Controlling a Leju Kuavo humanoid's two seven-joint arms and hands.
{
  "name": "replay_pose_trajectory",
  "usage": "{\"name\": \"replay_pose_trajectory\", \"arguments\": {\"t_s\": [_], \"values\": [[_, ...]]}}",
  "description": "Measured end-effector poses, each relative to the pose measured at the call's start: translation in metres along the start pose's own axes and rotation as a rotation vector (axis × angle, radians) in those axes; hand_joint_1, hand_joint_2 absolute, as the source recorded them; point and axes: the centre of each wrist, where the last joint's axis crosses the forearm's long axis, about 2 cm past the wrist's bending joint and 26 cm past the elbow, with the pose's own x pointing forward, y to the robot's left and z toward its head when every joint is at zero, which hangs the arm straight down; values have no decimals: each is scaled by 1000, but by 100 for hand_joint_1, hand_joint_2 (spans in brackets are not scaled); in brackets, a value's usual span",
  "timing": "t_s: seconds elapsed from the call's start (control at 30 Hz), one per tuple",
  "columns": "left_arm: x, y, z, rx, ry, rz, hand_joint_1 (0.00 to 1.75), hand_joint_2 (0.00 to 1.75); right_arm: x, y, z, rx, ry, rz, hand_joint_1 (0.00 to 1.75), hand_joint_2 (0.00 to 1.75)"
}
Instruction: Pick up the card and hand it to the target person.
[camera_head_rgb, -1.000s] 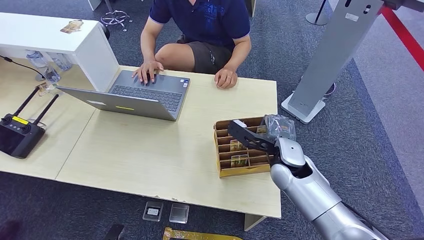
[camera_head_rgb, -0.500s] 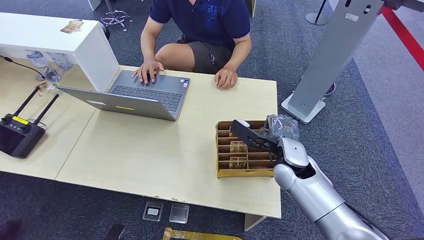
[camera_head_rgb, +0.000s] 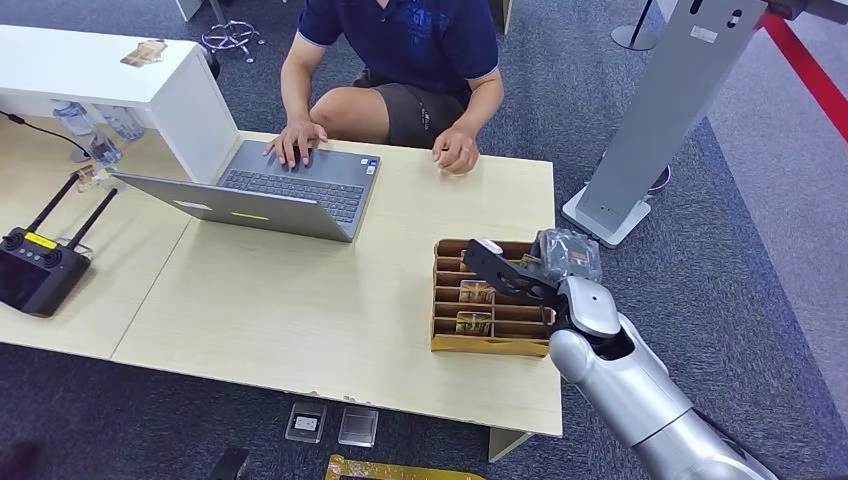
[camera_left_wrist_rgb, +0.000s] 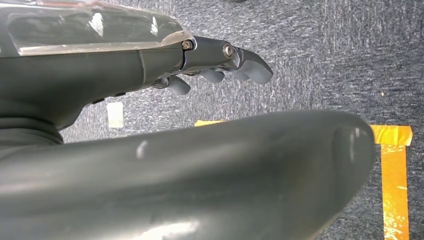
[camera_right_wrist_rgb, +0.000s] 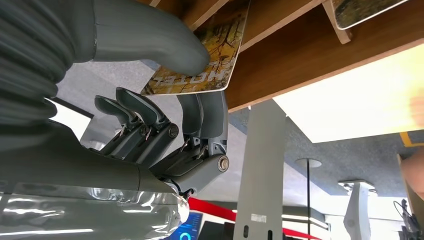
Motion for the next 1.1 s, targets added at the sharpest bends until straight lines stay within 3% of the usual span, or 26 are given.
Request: {"name": "replay_pose_trajectory", "arguments": {"t_s": [0.23,0.47,0.77,0.93,1.1], "values": [[0,0,0,0,0,0,0,0,6,-14,5,-55,-29,-10,175,175],[0,0,0,1,-2,0,0,0,18,-52,7,-156,-87,-34,175,175],[1,0,0,-2,-22,-10,0,0,40,-93,-10,-281,-270,-83,175,175],[5,-1,0,-9,-29,-22,0,0,48,-97,-30,-289,-287,-79,175,175],[6,-2,0,-13,-30,-30,0,0,50,-84,-45,-245,-256,-53,175,175]]}}
